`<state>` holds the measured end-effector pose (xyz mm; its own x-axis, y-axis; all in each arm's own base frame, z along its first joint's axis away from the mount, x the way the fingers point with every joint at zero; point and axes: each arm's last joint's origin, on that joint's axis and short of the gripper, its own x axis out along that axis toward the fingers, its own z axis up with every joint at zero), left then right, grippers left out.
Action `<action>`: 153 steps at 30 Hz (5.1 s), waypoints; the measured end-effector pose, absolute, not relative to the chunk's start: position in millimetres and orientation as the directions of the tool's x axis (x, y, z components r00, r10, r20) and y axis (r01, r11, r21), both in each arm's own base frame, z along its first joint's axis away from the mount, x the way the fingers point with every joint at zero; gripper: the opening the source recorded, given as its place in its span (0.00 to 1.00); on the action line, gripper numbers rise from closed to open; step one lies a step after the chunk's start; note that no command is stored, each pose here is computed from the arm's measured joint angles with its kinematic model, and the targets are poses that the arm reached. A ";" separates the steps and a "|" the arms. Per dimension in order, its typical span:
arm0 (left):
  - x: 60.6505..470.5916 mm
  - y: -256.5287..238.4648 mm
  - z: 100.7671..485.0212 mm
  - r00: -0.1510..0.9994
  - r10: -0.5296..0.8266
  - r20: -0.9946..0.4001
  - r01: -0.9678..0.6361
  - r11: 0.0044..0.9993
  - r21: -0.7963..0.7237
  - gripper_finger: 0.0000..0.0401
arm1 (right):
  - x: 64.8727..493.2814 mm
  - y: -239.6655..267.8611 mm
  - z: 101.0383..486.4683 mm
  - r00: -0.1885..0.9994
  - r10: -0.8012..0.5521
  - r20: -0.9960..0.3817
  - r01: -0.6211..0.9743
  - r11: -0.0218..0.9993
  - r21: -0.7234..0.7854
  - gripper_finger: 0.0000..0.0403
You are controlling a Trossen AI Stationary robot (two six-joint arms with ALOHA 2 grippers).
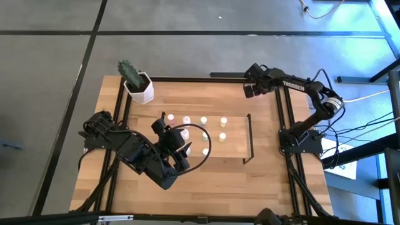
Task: Pick and place medicine bottles onto shelf by color
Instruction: Put the pink pill bottle on the shelf aligned with the other pink pill bottles
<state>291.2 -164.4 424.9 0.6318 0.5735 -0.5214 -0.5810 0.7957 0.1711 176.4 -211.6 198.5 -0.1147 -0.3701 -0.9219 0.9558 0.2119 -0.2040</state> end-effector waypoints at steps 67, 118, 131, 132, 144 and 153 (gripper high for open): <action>271.2 -196.5 423.3 0.679 0.453 -0.577 -0.517 0.854 0.063 0.60 | 219.6 197.2 408.1 0.702 0.120 -0.702 -0.366 0.907 -0.210 0.31; 252.4 -220.8 422.3 0.718 0.395 -0.573 -0.475 0.880 0.011 0.60 | 324.6 270.0 253.2 0.470 0.056 -0.881 -0.047 0.998 0.038 0.31; 249.4 -224.1 422.2 0.723 0.386 -0.573 -0.463 0.886 0.013 0.60 | 342.4 279.8 201.5 0.426 -0.015 -0.905 0.003 1.000 -0.015 0.31; 248.5 -225.2 422.2 0.724 0.382 -0.574 -0.459 0.888 0.012 0.60 | 343.5 279.5 199.2 0.424 -0.018 -0.906 0.006 1.000 -0.018 0.31; 224.7 -250.8 418.1 0.676 0.179 -0.715 -0.305 0.951 -0.051 0.60 | 356.8 265.4 195.4 0.425 -0.039 -0.904 0.049 0.999 -0.020 0.31; 212.3 -261.3 418.3 0.690 0.153 -0.708 -0.268 0.962 -0.053 0.60 | 367.5 254.8 196.4 0.448 -0.047 -0.893 0.083 0.997 -0.011 0.31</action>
